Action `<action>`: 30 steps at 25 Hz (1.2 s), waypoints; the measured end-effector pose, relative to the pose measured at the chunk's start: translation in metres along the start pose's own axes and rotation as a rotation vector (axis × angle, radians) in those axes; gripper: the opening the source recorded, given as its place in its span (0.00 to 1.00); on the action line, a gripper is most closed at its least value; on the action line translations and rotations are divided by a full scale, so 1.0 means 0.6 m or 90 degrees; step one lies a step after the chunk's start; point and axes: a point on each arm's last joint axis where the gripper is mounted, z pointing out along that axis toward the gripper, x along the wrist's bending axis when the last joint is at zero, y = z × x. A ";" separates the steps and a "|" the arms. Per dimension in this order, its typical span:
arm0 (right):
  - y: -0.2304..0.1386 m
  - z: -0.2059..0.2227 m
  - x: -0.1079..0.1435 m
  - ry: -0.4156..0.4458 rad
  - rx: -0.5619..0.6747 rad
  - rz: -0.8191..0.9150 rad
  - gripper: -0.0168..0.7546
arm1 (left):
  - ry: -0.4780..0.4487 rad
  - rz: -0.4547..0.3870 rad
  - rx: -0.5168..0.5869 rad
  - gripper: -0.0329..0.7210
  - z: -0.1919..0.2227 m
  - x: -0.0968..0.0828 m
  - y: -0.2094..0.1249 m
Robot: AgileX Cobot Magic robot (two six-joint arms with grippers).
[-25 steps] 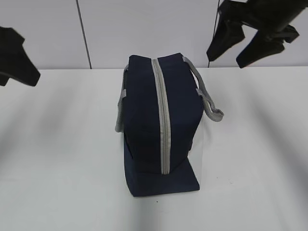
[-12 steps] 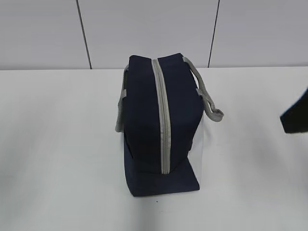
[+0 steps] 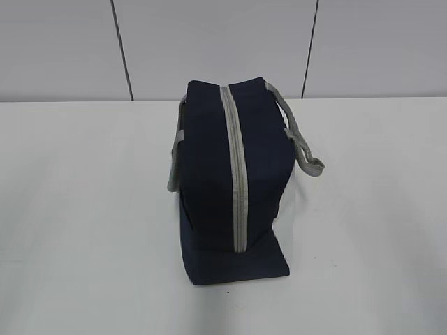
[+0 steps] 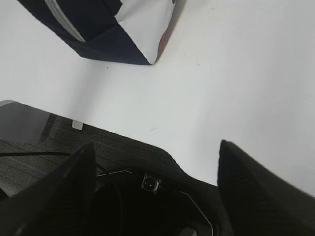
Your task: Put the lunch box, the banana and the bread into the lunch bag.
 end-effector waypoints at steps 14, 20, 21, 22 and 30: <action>-0.129 -0.093 -0.013 -0.200 -0.192 -0.019 0.75 | 0.019 0.008 0.010 0.66 0.042 0.012 -0.080; -0.142 -0.055 -0.029 -0.220 -0.162 0.008 0.75 | 0.023 0.012 -0.038 0.66 0.044 0.013 -0.069; -0.141 -0.053 -0.029 -0.221 -0.165 0.007 0.75 | 0.023 0.012 -0.045 0.66 0.046 0.014 -0.068; -0.139 -0.052 -0.030 -0.223 -0.175 0.005 0.75 | 0.023 0.012 -0.047 0.66 0.048 0.014 -0.068; -0.133 -0.042 -0.034 -0.228 -0.199 -0.002 0.75 | 0.024 0.012 -0.048 0.66 0.061 0.015 -0.072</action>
